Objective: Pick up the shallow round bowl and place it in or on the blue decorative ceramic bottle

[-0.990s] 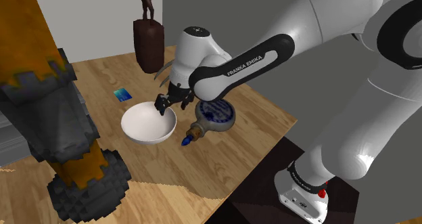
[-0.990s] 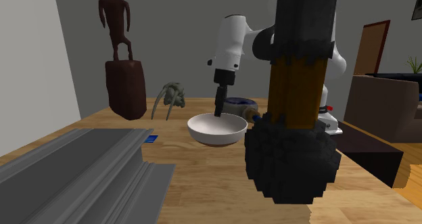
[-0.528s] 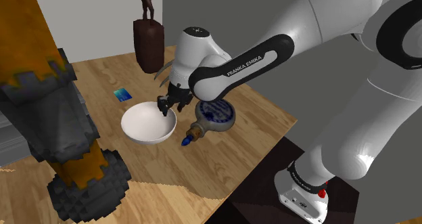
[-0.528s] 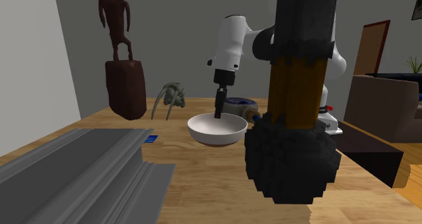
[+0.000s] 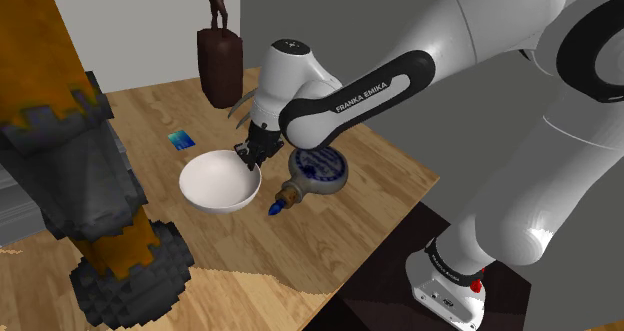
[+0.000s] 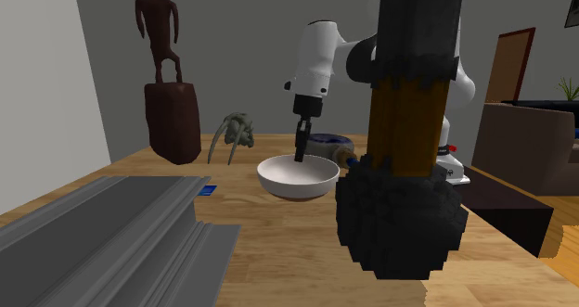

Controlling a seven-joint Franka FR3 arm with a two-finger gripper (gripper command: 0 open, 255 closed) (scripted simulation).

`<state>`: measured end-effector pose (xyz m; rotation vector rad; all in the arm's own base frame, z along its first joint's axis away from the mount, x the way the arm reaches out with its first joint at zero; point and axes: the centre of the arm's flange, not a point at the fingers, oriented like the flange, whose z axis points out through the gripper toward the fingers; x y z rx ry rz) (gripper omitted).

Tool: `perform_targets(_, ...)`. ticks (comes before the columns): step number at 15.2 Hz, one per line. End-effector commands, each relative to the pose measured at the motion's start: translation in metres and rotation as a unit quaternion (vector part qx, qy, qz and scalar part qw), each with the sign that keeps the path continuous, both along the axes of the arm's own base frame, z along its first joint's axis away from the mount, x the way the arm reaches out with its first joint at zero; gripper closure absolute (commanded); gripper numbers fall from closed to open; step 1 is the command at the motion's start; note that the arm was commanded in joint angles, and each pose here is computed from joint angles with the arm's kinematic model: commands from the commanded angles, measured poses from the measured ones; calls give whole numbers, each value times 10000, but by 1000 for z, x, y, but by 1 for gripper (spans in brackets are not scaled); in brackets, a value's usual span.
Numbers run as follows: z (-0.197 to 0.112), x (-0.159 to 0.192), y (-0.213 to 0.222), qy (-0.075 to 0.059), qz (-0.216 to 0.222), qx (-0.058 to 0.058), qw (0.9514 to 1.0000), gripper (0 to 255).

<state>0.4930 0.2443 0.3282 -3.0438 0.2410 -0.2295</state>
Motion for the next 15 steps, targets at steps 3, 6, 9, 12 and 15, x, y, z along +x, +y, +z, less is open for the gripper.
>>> perform_targets(3, 10, 0, 0, 6, 5, -2, 10000, 255)
perform_targets(6, 26, 0, 0, 6, 5, -2, 10000, 255)
perform_targets(9, 42, 0, 0, 6, 5, -2, 10000, 255)
perform_targets(12, 58, 0, 0, 6, 5, -2, 10000, 255)
perform_targets(15, 73, 0, 0, 6, 5, -2, 10000, 255)
